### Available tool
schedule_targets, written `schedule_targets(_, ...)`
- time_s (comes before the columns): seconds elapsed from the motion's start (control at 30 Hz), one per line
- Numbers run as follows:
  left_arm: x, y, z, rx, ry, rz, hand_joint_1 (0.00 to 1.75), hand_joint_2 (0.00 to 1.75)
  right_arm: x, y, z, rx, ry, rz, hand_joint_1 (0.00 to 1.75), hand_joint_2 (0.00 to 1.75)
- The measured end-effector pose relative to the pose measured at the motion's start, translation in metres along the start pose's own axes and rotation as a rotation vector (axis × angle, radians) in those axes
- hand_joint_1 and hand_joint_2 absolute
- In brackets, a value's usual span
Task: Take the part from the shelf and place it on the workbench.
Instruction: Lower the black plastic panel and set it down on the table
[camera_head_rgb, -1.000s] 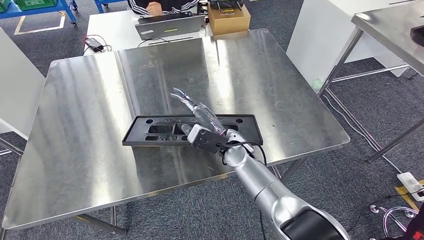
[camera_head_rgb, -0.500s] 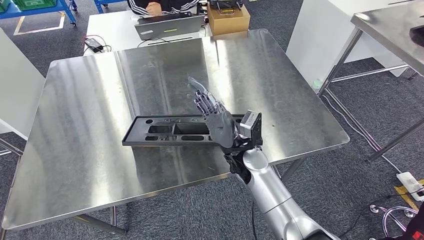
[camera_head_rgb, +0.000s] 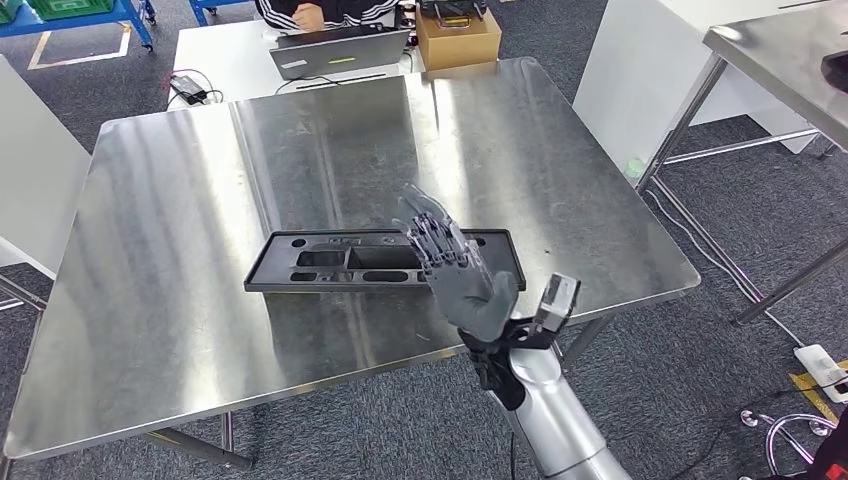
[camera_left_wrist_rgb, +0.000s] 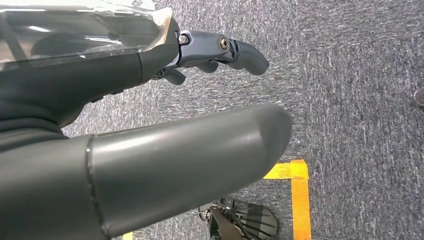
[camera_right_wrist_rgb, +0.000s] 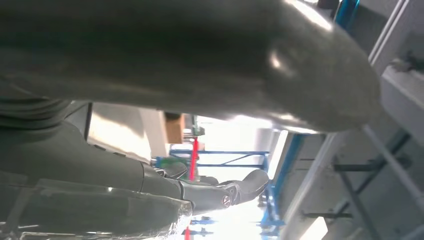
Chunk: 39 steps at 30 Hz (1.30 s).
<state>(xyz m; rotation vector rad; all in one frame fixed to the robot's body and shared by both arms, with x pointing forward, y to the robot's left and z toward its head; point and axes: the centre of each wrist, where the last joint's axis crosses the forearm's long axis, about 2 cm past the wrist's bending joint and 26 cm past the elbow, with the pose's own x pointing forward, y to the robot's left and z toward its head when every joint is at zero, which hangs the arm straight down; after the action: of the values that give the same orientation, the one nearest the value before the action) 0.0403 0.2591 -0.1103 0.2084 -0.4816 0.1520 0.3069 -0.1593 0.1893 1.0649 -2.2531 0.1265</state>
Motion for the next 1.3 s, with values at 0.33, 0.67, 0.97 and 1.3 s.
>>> schedule_targets(0.33, 0.000, 0.004, -0.001, 0.004, -0.012, -0.004, 0.00, 0.00, 0.026, 0.007, 0.018, 0.004, -0.071, 0.047, 0.00, 0.00)
schedule_targets(0.67, 0.000, 0.004, -0.001, -0.001, -0.014, -0.002, 0.00, 0.00, 0.031, 0.007, 0.019, 0.011, -0.081, 0.056, 0.00, 0.00)
schedule_targets(0.97, 0.001, 0.005, -0.002, -0.005, -0.034, 0.000, 0.00, 0.00, 0.038, 0.001, 0.034, -0.022, -0.072, 0.117, 0.00, 0.00)
schedule_targets(1.3, 0.002, 0.004, -0.002, -0.032, -0.052, -0.027, 0.00, 0.00, 0.058, -0.004, 0.075, -0.178, -0.041, 0.226, 0.00, 0.00)
